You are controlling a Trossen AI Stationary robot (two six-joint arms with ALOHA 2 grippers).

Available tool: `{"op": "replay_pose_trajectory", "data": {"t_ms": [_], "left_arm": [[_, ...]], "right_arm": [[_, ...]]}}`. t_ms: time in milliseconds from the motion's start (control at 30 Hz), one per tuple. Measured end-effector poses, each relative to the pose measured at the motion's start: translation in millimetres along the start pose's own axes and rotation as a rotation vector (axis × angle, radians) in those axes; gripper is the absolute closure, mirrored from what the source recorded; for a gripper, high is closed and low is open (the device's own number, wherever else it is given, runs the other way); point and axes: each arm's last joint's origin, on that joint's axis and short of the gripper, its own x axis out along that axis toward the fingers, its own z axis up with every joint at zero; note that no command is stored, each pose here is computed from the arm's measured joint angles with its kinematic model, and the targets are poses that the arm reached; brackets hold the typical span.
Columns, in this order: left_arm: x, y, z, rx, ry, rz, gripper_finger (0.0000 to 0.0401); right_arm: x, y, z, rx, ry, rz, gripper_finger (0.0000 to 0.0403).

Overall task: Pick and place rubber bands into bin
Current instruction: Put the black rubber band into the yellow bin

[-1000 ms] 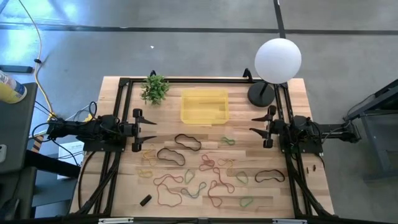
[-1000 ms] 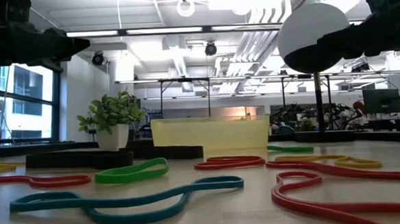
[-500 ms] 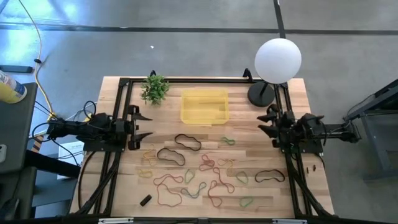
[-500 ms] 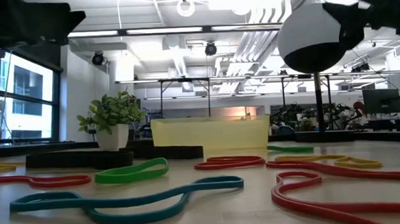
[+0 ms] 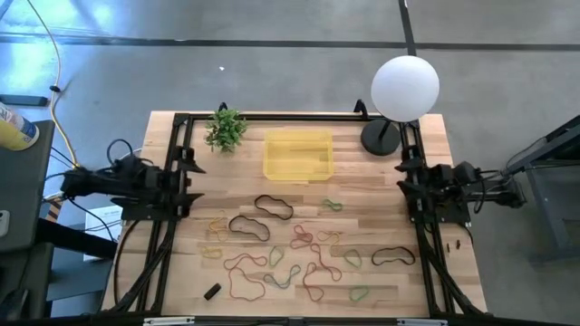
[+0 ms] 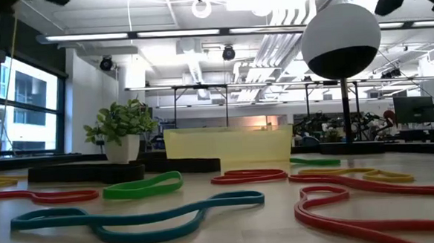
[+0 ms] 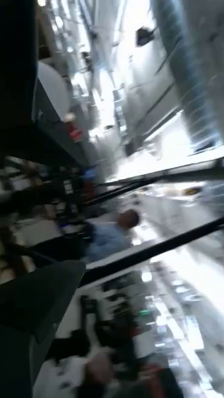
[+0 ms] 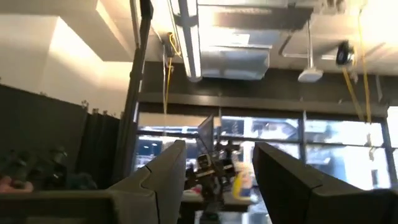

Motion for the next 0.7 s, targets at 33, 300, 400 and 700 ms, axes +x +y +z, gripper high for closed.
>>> {"op": "replay_pose_trajectory", "data": {"t_ms": [33,300,400,700], "left_arm": [[8.1,2.3,3.5,0.012,0.040,-0.017,0.0155],[98.7,7.2,-12.6,0.041,0.604,-0.336,0.0155],[129.2,2.4,-31.0,0.066,0.801,-0.421,0.0155],[183.9,-22.3,-74.5,0.185,1.244,-0.559,0.0155]], "right_arm": [[2.4,-0.3,2.9,-0.007,0.004,0.001,0.0226],[34.5,-2.7,8.7,0.019,0.323,0.025,0.0226],[47.8,-2.6,2.7,0.042,0.474,0.043,0.0226],[68.1,-2.0,-29.2,0.070,0.800,0.042,0.0226]]}}
